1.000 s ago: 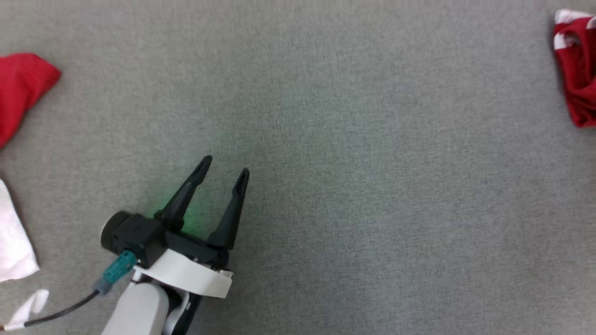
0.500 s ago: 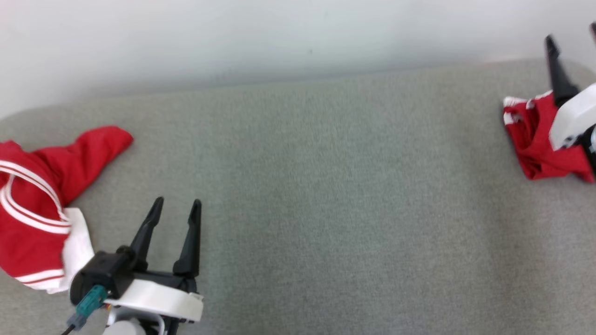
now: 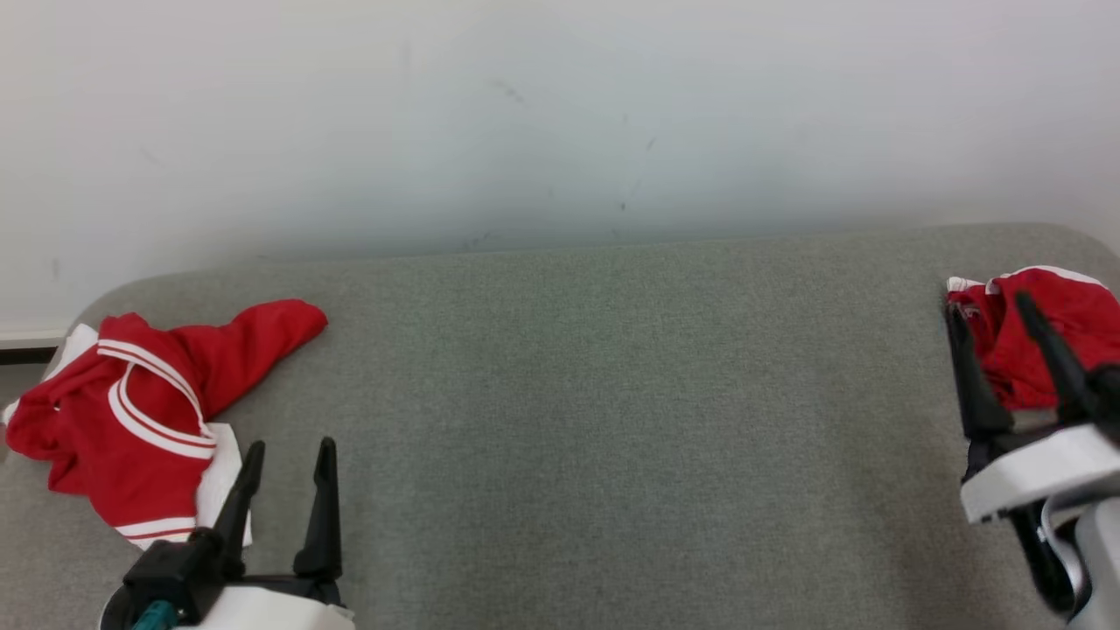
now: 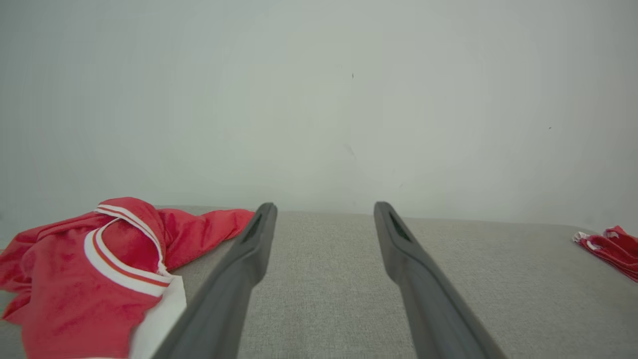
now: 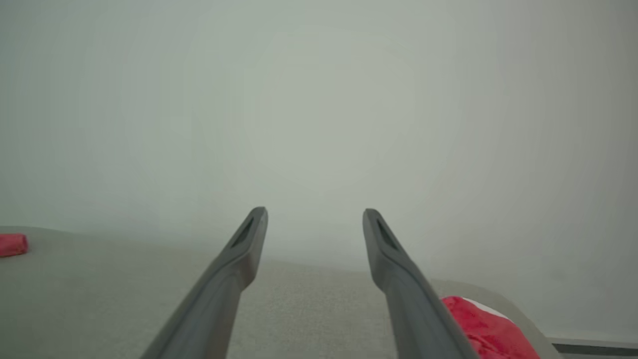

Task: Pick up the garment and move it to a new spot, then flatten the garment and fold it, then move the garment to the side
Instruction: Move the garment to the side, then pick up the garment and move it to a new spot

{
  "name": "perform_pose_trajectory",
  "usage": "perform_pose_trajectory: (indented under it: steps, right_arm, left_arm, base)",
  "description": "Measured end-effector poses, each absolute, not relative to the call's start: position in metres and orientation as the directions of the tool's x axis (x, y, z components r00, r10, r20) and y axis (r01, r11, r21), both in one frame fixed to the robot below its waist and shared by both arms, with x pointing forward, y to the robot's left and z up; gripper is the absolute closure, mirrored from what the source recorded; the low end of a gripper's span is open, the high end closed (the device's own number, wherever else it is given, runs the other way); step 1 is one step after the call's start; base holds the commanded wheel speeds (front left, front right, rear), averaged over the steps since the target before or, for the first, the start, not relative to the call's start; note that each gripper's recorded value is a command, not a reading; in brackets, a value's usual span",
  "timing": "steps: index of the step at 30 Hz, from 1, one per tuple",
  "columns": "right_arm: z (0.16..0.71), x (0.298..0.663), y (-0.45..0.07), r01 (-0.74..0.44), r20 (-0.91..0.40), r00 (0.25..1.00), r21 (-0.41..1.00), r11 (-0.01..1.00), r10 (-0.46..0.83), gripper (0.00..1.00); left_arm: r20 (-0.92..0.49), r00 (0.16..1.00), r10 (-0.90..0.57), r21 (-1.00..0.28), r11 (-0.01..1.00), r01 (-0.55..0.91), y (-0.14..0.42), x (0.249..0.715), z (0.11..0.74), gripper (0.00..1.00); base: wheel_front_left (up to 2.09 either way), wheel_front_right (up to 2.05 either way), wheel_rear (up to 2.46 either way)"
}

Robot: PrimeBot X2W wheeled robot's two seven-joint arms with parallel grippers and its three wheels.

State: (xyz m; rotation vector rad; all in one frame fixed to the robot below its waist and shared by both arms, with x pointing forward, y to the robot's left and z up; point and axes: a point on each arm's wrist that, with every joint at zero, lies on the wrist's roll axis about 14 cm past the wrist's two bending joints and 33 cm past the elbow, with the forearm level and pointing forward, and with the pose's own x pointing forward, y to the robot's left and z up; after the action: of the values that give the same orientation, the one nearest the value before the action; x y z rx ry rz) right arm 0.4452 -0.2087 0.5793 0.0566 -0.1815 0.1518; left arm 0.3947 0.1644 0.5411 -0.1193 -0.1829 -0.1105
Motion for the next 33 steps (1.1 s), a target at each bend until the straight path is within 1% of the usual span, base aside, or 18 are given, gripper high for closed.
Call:
perform_pose_trajectory:
  steps: [3,8,16,18,23,33]
  right_arm:
    - [0.571,0.422,-0.200,-0.161,0.201,0.970,0.099,0.982,0.139,0.00]
    - [0.557,0.393,-0.186,-0.160,0.212,0.970,0.197,0.967,0.118,0.00]
    - [0.541,0.370,-0.181,-0.128,0.191,0.978,0.233,0.964,0.084,0.00]
    - [0.537,0.367,-0.179,-0.121,0.182,0.980,0.251,0.960,0.075,0.00]
    - [0.545,0.366,-0.177,-0.116,0.211,0.976,0.268,0.956,0.059,0.00]
    - [0.543,0.364,-0.179,-0.099,0.205,0.978,0.272,0.957,0.042,0.00]
  left_arm:
    - [0.177,0.981,-0.083,-0.118,0.987,0.105,0.167,0.387,0.537,0.00]
    - [0.176,0.982,-0.061,-0.129,0.988,0.085,0.173,0.379,0.536,0.00]
    - [0.155,0.986,-0.059,-0.124,0.989,0.078,0.173,0.368,0.528,0.00]
    - [0.134,0.989,-0.068,-0.128,0.988,0.086,0.170,0.365,0.521,0.00]
    - [0.119,0.989,-0.091,-0.134,0.985,0.107,0.163,0.367,0.516,0.00]
    - [0.122,0.985,-0.119,-0.142,0.980,0.136,0.152,0.374,0.517,0.00]
  base:
    - [0.00,0.00,0.00]
    - [0.00,0.00,0.00]
    - [0.00,0.00,0.00]
    - [0.00,0.00,0.00]
    - [0.00,0.00,0.00]
    - [0.00,0.00,0.00]
